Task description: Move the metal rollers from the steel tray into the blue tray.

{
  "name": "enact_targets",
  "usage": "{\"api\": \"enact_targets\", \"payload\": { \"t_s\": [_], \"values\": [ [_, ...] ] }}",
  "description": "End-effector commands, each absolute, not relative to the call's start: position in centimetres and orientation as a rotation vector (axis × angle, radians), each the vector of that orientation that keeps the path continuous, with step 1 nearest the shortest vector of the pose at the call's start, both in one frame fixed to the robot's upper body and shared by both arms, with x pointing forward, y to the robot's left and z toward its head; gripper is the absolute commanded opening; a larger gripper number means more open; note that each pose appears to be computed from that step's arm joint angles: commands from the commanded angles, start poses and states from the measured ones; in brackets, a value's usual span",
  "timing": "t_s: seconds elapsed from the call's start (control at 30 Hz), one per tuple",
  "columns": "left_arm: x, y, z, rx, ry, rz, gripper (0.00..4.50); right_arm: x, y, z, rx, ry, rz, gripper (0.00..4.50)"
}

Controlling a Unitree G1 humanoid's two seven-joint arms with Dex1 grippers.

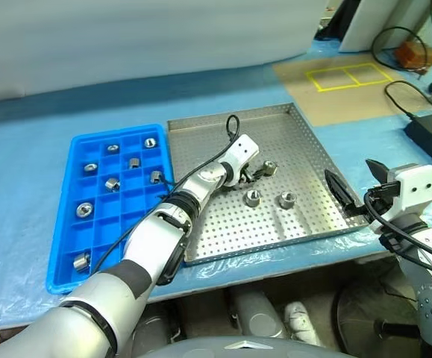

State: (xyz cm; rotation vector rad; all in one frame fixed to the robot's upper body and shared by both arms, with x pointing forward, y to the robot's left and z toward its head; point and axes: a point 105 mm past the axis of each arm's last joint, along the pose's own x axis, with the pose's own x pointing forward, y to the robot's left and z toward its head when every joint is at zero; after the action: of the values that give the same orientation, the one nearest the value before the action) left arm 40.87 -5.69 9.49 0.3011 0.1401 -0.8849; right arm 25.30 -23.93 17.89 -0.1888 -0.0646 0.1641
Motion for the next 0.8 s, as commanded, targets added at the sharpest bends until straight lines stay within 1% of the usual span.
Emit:
{"api": "enact_targets", "payload": {
  "t_s": [0.03, 0.23, 0.37, 0.47, 0.67, 0.8],
  "values": [
    [41.5, -5.4, 10.1, 0.310, 0.122, -0.837, 3.79, 24.7, -23.9, 19.4, -0.209, -0.124, 0.150, 4.50],
    [41.6, -3.9, 8.5, 0.304, 0.175, -0.811, 3.79, 25.3, -23.7, 19.5, -0.210, -0.129, 0.169, 4.50],
    [41.2, -5.0, 9.6, 0.207, 0.152, -0.864, 3.79, 25.8, -23.6, 19.3, -0.212, -0.122, 0.188, 4.50],
    [41.6, -4.8, 10.2, 0.244, 0.133, -0.842, 3.79, 26.2, -23.4, 19.2, -0.219, -0.116, 0.204, 4.50],
    [43.8, -1.0, 11.6, 0.247, 0.090, -0.687, 3.79, 26.5, -23.3, 18.7, -0.217, -0.108, 0.218, 4.50],
    [44.3, 1.4, 10.4, 0.259, 0.127, -0.626, 3.79, 26.7, -23.3, 18.7, -0.215, -0.110, 0.225, 4.50]
  ]
}}
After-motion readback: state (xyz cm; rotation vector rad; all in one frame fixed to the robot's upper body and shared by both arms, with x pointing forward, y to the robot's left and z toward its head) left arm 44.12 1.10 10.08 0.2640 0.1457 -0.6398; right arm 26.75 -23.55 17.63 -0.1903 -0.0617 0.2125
